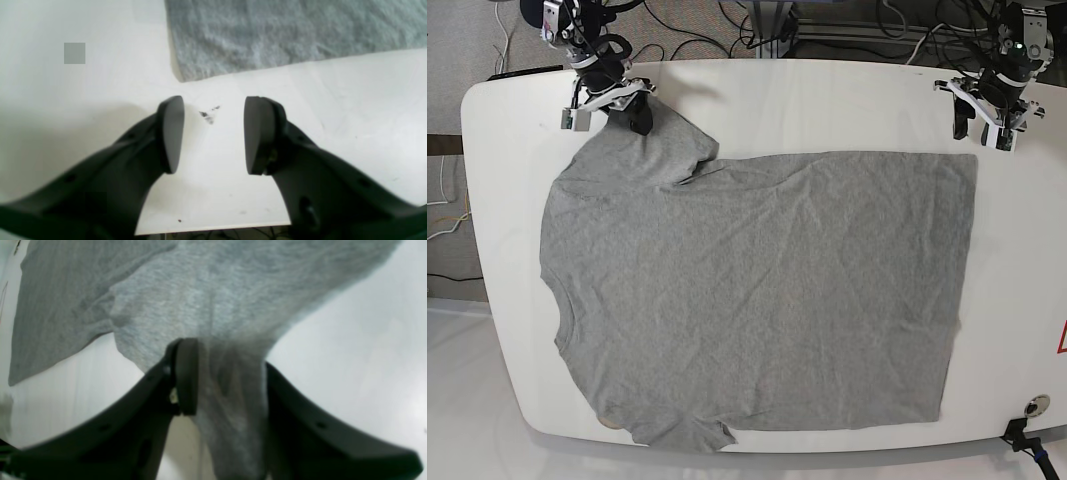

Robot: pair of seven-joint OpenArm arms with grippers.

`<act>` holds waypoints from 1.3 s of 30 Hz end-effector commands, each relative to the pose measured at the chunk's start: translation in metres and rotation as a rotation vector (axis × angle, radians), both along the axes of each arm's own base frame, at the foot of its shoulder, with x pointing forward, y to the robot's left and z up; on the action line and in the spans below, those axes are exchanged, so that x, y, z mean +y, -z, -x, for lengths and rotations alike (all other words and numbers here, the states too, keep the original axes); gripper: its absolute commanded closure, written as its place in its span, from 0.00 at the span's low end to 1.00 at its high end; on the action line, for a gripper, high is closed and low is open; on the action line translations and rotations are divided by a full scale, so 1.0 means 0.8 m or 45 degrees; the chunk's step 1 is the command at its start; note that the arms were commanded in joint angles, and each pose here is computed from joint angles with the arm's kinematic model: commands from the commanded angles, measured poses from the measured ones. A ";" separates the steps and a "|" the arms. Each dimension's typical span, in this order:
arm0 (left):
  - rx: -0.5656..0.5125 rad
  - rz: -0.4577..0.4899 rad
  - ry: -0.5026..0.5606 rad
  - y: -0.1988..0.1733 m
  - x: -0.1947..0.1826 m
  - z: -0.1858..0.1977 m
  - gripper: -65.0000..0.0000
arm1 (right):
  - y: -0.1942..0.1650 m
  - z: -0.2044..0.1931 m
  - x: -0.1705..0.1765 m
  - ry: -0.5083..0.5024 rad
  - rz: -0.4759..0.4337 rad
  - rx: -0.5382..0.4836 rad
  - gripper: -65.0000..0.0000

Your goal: Fold the T-shirt properly

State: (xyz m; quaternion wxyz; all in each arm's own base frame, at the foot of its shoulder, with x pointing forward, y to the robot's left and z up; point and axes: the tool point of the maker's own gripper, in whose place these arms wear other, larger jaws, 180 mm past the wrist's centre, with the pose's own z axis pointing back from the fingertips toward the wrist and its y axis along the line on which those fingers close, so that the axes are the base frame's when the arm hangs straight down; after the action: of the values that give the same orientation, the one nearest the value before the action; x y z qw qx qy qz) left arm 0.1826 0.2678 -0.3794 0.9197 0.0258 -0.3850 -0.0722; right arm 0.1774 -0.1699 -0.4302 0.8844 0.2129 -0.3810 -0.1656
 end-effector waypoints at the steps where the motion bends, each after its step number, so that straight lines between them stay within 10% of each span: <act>1: -0.019 0.005 0.008 -0.007 0.001 -0.004 0.57 | 0.016 0.017 0.008 -0.053 0.034 0.097 0.87; 13: 0.052 0.247 -0.153 0.012 0.019 -0.023 0.52 | 0.016 0.016 0.003 -0.050 0.046 0.104 1.00; 39: 0.047 0.189 -0.073 0.041 0.009 -0.078 0.48 | 0.011 0.007 0.006 -0.079 0.033 0.074 1.00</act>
State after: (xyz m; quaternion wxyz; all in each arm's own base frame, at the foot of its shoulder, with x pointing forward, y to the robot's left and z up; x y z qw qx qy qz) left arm 0.2415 0.2713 -0.4167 0.9283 -0.0348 -0.3699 -0.0135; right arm 0.1800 -0.1612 -0.4332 0.8919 0.2197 -0.3679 -0.1446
